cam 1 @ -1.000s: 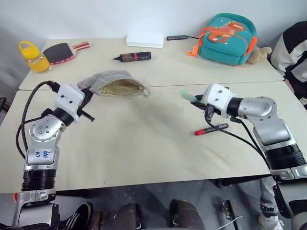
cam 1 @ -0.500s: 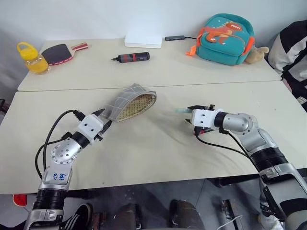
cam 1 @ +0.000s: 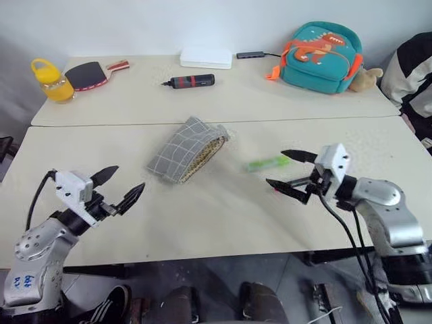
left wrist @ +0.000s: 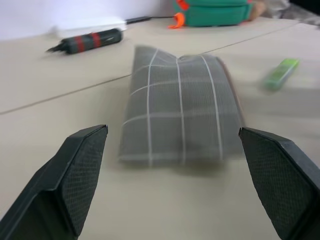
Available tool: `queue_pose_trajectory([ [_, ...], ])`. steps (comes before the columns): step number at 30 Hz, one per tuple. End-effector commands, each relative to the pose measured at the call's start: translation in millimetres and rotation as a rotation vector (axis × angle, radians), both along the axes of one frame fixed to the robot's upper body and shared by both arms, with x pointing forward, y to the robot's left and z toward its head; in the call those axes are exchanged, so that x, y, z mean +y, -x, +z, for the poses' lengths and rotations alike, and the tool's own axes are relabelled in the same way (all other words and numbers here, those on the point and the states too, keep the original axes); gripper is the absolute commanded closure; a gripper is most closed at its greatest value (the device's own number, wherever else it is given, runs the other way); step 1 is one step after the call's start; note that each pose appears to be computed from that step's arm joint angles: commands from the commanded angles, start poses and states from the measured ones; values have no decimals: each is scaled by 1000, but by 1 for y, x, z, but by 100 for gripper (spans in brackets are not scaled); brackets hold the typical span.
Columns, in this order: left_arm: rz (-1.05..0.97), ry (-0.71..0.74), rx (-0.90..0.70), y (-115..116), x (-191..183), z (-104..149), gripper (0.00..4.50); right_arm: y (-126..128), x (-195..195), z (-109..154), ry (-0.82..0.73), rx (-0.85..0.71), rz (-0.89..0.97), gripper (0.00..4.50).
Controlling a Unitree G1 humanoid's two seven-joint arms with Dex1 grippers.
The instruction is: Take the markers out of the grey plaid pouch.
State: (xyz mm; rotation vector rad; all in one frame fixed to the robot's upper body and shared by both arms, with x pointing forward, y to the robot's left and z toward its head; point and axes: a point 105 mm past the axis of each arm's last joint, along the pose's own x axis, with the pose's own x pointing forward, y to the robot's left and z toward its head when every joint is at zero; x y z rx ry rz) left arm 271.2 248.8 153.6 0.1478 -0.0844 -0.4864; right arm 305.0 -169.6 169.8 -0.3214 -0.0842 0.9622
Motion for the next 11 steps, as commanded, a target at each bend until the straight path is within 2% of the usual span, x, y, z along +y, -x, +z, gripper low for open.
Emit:
queue_pose_trajectory([
  [1, 77, -36, -13, 7, 21, 5, 2, 15, -24, -2, -5, 26, -28, 0],
  [4, 113, 11, 9, 11, 37, 1, 2, 22, -44, -14, 45, 47, -59, 0],
  [7, 142, 83, 37, 13, 47, -5, 2, 28, -46, -20, 36, 72, -42, 0],
  [11, 148, 51, 34, 10, 50, -8, 2, 32, -44, -24, 39, 58, -22, 0],
])
